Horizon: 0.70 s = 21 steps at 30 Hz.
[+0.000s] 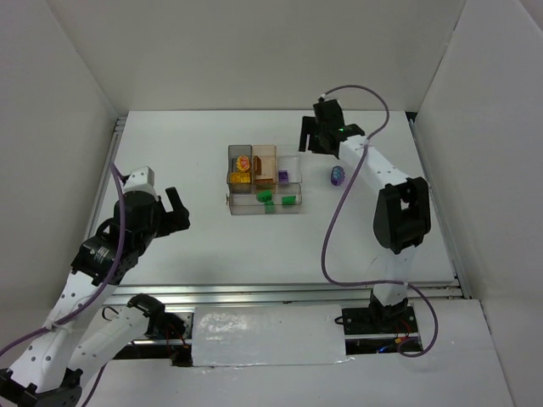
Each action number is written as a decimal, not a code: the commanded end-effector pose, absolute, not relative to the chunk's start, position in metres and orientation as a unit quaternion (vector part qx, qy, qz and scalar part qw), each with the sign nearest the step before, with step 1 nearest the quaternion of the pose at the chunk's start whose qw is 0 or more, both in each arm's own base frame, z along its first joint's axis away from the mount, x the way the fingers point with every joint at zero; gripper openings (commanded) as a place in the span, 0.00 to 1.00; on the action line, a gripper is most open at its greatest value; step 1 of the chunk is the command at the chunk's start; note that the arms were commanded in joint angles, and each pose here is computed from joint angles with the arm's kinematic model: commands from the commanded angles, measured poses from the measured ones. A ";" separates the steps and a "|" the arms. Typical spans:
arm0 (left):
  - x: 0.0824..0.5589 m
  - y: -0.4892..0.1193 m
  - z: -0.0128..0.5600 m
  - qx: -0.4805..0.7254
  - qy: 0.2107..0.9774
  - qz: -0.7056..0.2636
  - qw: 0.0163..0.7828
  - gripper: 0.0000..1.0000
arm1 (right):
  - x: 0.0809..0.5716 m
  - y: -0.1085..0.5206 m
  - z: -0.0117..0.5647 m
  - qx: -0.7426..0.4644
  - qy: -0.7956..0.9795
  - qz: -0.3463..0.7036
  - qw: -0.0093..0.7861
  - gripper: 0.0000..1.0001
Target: Sort the legos into containers by color
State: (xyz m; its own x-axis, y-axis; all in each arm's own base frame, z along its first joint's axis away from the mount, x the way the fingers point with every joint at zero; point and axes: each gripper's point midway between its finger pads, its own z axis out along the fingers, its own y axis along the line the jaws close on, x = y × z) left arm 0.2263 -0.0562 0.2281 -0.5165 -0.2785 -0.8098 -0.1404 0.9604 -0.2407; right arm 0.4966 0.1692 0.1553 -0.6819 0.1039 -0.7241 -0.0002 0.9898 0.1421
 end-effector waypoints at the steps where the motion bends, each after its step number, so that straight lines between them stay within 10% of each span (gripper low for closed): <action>1: 0.231 -0.060 0.237 -0.110 0.860 -0.084 0.492 0.99 | 0.497 0.110 0.170 0.058 0.911 0.027 0.408 0.79; 21: 0.231 -0.068 0.238 -0.091 0.860 -0.102 0.492 0.99 | 0.496 0.053 0.051 0.090 0.965 -0.001 0.245 0.78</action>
